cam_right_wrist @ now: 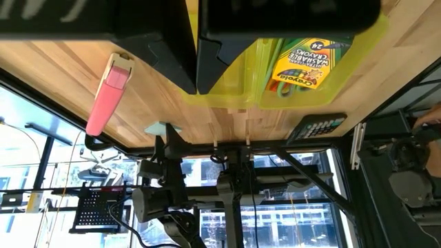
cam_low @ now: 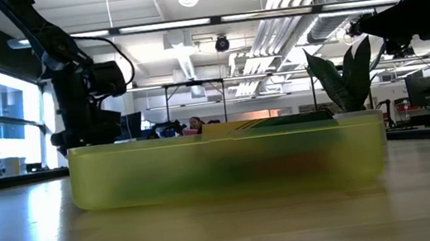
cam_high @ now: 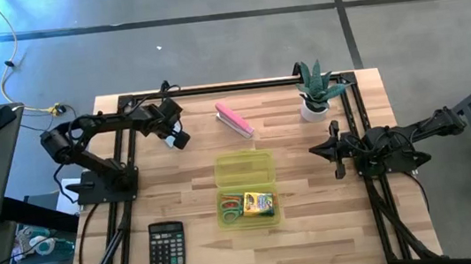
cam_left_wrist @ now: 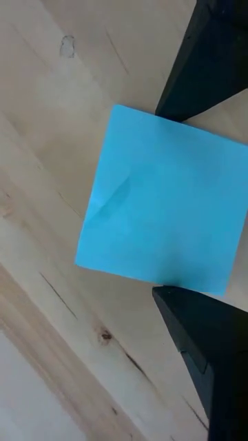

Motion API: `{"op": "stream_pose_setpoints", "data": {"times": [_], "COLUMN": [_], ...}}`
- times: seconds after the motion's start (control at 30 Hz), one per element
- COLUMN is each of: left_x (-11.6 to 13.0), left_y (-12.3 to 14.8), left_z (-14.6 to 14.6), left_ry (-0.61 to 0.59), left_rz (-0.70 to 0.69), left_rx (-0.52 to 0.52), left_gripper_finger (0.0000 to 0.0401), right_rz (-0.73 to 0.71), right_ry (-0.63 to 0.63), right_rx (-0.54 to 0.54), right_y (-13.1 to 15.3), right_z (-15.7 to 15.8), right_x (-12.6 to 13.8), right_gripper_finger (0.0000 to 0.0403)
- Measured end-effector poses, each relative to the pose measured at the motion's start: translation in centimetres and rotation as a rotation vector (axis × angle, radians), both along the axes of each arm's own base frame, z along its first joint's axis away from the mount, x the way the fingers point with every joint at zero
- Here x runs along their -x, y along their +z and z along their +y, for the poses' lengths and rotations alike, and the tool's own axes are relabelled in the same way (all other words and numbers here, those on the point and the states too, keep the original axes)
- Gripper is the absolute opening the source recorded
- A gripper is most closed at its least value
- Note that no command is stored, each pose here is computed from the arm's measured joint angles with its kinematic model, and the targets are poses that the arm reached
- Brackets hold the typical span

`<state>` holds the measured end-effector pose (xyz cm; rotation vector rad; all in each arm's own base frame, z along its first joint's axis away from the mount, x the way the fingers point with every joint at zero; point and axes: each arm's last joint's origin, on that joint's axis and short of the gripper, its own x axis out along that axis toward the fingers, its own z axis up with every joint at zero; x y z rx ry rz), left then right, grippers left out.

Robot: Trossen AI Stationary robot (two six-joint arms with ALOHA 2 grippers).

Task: Pack school essentials
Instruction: Put the blue sticky notes into the yellow supply box

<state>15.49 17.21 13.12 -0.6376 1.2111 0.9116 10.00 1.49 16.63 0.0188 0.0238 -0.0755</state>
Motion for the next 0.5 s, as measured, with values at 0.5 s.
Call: {"op": "stream_pose_setpoints", "data": {"times": [0.5], "left_x": [-0.64], "left_y": [-0.4], "left_z": [-0.99], "left_ry": [-0.053], "left_rz": [-0.017], "left_rx": [0.015], "left_gripper_finger": [0.0328], "right_rz": [0.0], "right_ry": [0.0], "right_rx": [0.0], "right_y": [0.0], "right_z": [0.0], "right_x": [0.0], "right_gripper_finger": [0.0]}}
